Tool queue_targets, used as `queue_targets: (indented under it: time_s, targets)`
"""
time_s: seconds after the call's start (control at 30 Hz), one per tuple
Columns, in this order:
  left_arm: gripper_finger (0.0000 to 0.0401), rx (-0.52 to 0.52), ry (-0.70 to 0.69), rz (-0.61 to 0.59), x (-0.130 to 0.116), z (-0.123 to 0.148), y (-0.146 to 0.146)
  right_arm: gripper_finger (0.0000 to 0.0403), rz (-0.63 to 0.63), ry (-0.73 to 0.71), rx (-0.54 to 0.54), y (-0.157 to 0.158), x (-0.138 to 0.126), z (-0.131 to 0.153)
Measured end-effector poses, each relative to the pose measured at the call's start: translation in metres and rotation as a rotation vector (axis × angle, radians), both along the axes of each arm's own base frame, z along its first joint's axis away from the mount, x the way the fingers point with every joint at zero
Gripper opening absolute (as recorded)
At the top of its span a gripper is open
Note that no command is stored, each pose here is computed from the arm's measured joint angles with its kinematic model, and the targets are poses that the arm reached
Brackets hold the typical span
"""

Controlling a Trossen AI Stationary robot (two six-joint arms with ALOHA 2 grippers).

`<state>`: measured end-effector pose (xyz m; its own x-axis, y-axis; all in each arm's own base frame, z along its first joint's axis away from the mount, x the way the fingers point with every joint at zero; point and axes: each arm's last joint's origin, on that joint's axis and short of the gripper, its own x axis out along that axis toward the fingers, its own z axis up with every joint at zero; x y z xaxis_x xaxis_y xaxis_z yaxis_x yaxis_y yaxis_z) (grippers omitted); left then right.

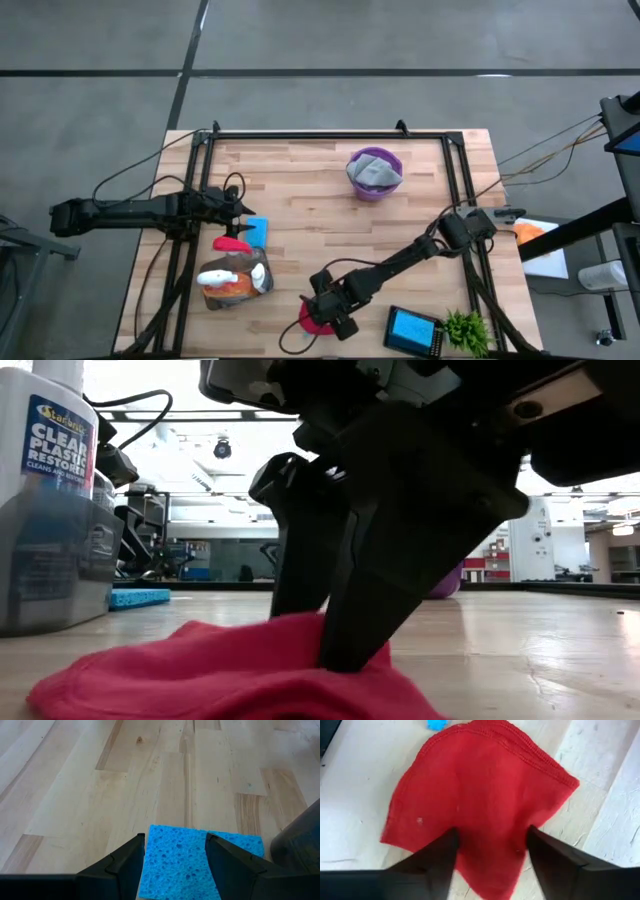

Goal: Pick & Place Kitchen Items
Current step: Put the red microfiber towel into the purple bucket

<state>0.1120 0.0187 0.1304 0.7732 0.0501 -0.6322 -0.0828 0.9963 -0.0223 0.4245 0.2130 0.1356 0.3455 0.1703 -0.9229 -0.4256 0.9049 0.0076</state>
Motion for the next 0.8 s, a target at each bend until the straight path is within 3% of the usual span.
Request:
queue_targets:
  time_s: [0.3,0.57,0.8]
  targets:
    - [0.0214,0.0,0.0,0.0,0.0,0.0,0.0,0.0033,0.027,0.019,-0.015,0.0,-0.002,0.0]
    - [0.0214,0.0,0.0,0.0,0.0,0.0,0.0,0.002,0.065,-0.018,-0.034,0.003,-0.006,0.013]
    - [0.0214,0.0,0.0,-0.001,0.0,0.0,0.0,0.0018,0.139,-0.24,0.024,0.009,-0.002,0.053]
